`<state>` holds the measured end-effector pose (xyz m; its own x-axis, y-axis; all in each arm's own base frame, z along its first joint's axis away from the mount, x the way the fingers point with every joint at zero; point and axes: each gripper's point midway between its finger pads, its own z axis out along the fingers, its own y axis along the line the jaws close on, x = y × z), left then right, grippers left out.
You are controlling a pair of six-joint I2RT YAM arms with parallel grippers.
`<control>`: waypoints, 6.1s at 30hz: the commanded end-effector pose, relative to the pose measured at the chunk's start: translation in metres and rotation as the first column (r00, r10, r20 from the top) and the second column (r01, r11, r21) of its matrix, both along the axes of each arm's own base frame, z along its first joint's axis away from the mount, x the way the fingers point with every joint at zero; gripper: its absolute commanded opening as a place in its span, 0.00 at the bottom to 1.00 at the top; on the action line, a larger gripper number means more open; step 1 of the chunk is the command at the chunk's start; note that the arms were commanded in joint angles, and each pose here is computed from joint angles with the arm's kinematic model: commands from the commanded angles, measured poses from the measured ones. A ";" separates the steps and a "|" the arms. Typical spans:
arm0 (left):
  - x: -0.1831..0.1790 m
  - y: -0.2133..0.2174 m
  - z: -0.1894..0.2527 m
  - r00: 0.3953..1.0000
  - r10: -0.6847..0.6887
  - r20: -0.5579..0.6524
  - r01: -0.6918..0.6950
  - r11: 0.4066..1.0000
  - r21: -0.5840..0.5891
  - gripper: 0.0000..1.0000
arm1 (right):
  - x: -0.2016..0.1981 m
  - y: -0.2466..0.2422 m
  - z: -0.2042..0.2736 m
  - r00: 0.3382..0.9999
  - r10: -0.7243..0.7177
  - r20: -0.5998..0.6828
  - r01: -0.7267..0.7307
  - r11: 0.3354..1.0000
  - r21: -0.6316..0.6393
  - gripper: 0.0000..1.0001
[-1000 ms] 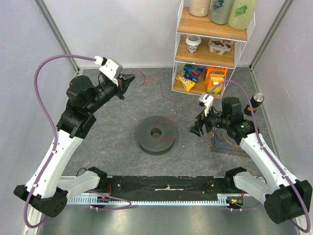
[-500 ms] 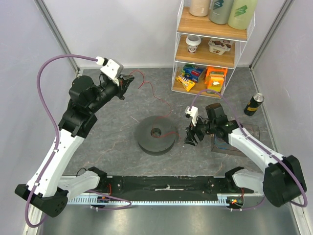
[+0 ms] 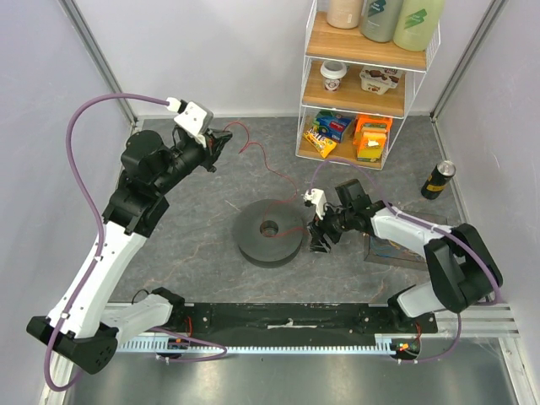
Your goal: Wrap the cables
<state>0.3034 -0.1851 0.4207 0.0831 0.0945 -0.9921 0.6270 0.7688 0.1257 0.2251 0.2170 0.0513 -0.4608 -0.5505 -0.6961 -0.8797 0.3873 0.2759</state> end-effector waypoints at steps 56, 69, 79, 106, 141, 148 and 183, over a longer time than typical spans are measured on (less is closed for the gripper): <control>0.046 0.263 -0.141 0.624 0.670 -0.402 -0.624 0.737 0.258 0.02 | 0.042 -0.400 0.203 0.573 -0.677 0.462 0.815 0.528 -0.239 0.00; 0.046 0.269 -0.158 0.600 0.651 -0.465 -0.624 0.744 0.237 0.02 | 0.033 -0.432 0.185 0.548 -0.721 0.424 0.836 0.488 -0.252 0.00; 0.046 0.270 -0.157 0.599 0.647 -0.473 -0.625 0.746 0.230 0.02 | 0.029 -0.441 0.167 0.553 -0.739 0.385 0.833 0.484 -0.267 0.00; 0.038 0.317 -0.159 0.495 0.671 -0.552 -0.731 0.665 0.153 0.02 | 0.068 -0.407 0.178 0.530 -0.776 0.341 0.846 0.507 -0.163 0.00; 0.032 0.245 -0.112 0.721 0.516 -0.463 -0.550 0.832 0.071 0.01 | 0.083 -0.302 0.180 0.763 -0.575 0.296 0.637 0.746 -0.193 0.02; 0.033 0.162 -0.078 0.862 0.371 -0.346 -0.356 0.928 0.108 0.02 | 0.085 -0.291 0.175 0.813 -0.500 0.299 0.572 0.783 -0.245 0.79; -0.025 -0.064 -0.060 0.933 -0.267 -0.240 0.320 0.922 0.217 0.02 | 0.057 0.080 0.321 0.962 -0.086 0.258 -0.057 0.865 0.498 0.73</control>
